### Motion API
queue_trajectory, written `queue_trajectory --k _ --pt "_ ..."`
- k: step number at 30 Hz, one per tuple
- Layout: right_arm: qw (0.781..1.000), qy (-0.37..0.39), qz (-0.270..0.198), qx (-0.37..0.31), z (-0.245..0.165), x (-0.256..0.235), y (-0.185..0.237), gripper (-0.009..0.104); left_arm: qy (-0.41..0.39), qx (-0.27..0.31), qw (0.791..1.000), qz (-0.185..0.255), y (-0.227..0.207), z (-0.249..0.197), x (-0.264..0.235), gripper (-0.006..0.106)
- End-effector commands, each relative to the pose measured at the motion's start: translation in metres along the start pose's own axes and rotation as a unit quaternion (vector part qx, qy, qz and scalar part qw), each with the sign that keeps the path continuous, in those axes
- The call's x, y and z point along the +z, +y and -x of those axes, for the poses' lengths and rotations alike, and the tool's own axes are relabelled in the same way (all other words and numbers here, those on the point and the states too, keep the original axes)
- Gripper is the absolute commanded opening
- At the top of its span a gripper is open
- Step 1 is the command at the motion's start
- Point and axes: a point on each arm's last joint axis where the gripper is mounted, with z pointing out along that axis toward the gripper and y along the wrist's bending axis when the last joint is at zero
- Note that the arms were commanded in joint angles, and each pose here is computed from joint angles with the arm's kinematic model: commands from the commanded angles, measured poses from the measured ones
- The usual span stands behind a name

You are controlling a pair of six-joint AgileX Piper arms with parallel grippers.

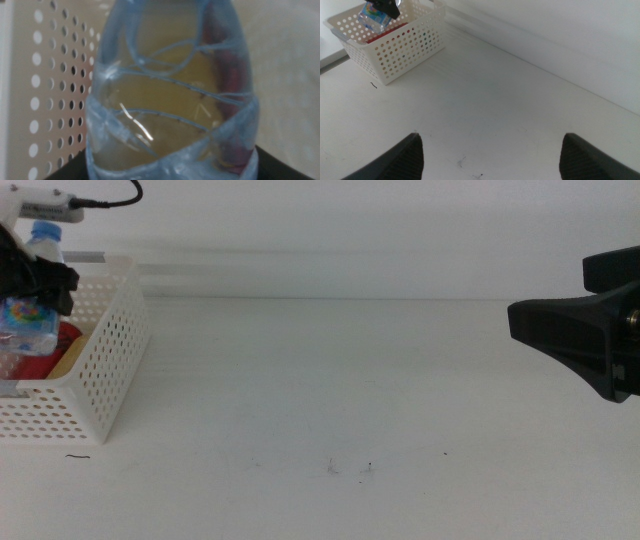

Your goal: Use arms to grab the bottles and put them into the dustbin to the left of the table.

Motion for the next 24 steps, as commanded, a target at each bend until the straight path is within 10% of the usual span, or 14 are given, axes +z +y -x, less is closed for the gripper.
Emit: queue_trajectory --k 1,14,24 --pt "1.0 -0.01 -0.005 -0.001 0.003 -0.003 -0.002 0.085 -0.024 -0.009 1.0 0.007 0.006 0.005 -0.003 0.028" --pt "1.0 -0.01 -0.005 -0.001 0.003 -0.003 -0.002 0.085 0.003 -0.011 1.0 -0.007 0.011 0.0 0.031 0.033" --pt "1.0 -0.01 -0.005 -0.001 0.003 -0.003 -0.002 0.085 0.01 -0.005 1.0 -0.005 0.012 -0.001 0.037 0.087"
